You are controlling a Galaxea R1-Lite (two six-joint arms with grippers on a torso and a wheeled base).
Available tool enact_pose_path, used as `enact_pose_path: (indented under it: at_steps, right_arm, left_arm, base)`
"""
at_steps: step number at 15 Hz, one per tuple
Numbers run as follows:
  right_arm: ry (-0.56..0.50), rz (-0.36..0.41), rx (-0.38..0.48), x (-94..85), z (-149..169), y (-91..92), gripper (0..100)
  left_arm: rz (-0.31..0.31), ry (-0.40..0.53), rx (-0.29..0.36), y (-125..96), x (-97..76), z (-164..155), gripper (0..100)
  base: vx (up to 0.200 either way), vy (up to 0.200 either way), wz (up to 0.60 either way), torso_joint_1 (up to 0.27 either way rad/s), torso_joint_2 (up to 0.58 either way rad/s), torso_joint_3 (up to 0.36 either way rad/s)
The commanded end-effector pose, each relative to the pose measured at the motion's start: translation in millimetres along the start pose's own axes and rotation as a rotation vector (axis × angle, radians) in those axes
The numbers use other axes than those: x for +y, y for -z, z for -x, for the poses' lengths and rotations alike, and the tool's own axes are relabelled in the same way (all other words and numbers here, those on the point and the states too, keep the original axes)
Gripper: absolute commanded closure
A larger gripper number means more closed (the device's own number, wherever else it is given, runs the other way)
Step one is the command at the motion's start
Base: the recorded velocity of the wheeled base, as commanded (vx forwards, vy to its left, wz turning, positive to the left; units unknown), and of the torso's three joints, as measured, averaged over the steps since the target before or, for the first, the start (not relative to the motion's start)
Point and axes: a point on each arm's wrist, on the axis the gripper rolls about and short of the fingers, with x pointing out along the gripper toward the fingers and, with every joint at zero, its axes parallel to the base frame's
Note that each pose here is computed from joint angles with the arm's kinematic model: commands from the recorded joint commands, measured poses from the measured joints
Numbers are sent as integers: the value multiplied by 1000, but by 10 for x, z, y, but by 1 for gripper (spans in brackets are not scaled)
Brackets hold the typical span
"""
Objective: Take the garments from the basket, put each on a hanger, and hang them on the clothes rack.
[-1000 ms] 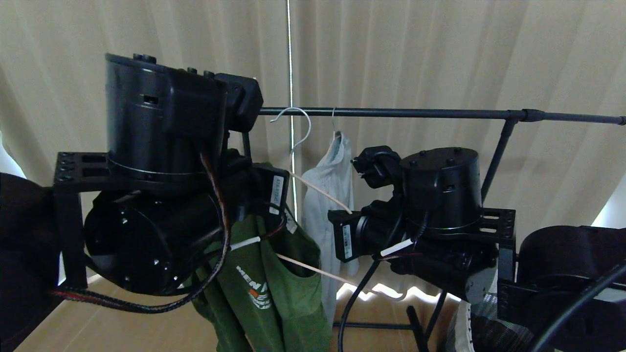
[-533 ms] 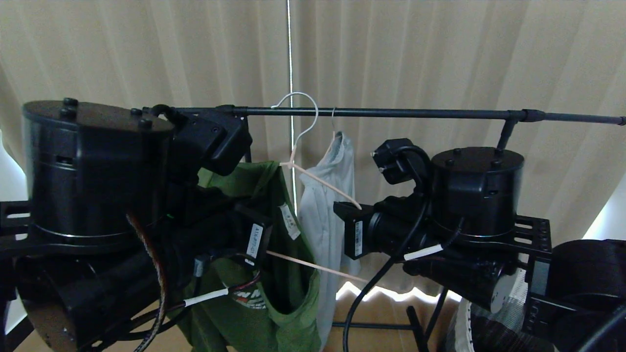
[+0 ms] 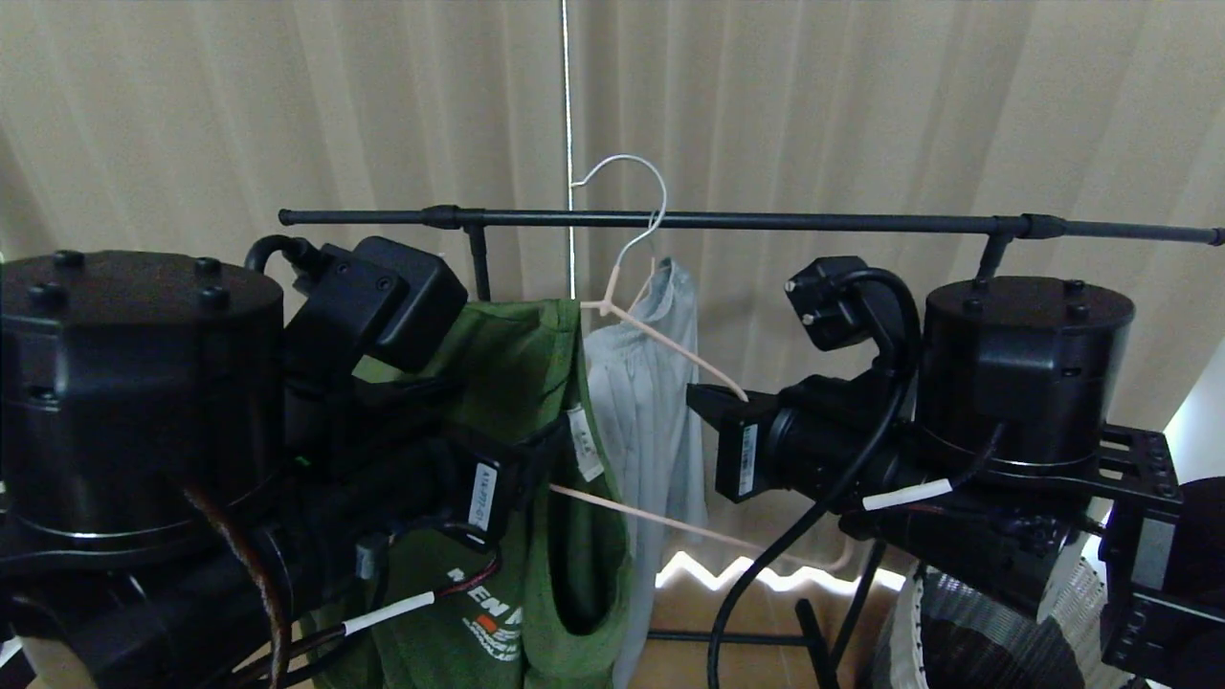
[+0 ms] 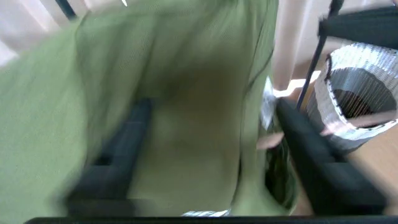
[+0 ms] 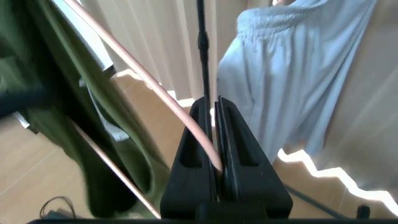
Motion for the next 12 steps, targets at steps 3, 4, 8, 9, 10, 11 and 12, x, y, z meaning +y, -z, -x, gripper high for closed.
enact_pose_path:
  at_steps: [3, 4, 8, 9, 10, 11, 12]
  right_arm:
    - [73, -8, -45, -250, 88, -137, 100]
    - [88, 2, -49, -302, 106, -146, 100]
    - [132, 55, -36, -563, 326, -96, 100]
    - [97, 67, -27, -623, 390, -87, 100]
    - [78, 83, -25, -673, 425, -94, 100]
    - [58, 113, -22, -739, 456, -100, 100]
    - [46, 144, -17, -791, 460, -105, 100]
  left_arm:
    - [-53, 72, -73, 57, 8, 156, 0]
    - [-62, 105, -96, 54, 25, 205, 0]
    - [-169, 121, -188, -27, 256, 373, 0]
    - [-212, 82, -216, -75, 342, 346, 0]
    - [-241, 84, -252, -107, 391, 318, 0]
    - [-294, 102, -304, -142, 459, 293, 0]
    - [-361, 128, -325, -145, 497, 256, 0]
  base:
    - [0, 0, 0, 0, 0, 0]
    - [0, 0, 0, 0, 0, 0]
    - [0, 0, 0, 0, 0, 0]
    - [0, 0, 0, 0, 0, 0]
    - [0, 0, 0, 0, 0, 0]
    - [0, 0, 0, 0, 0, 0]
    - [0, 0, 0, 0, 0, 0]
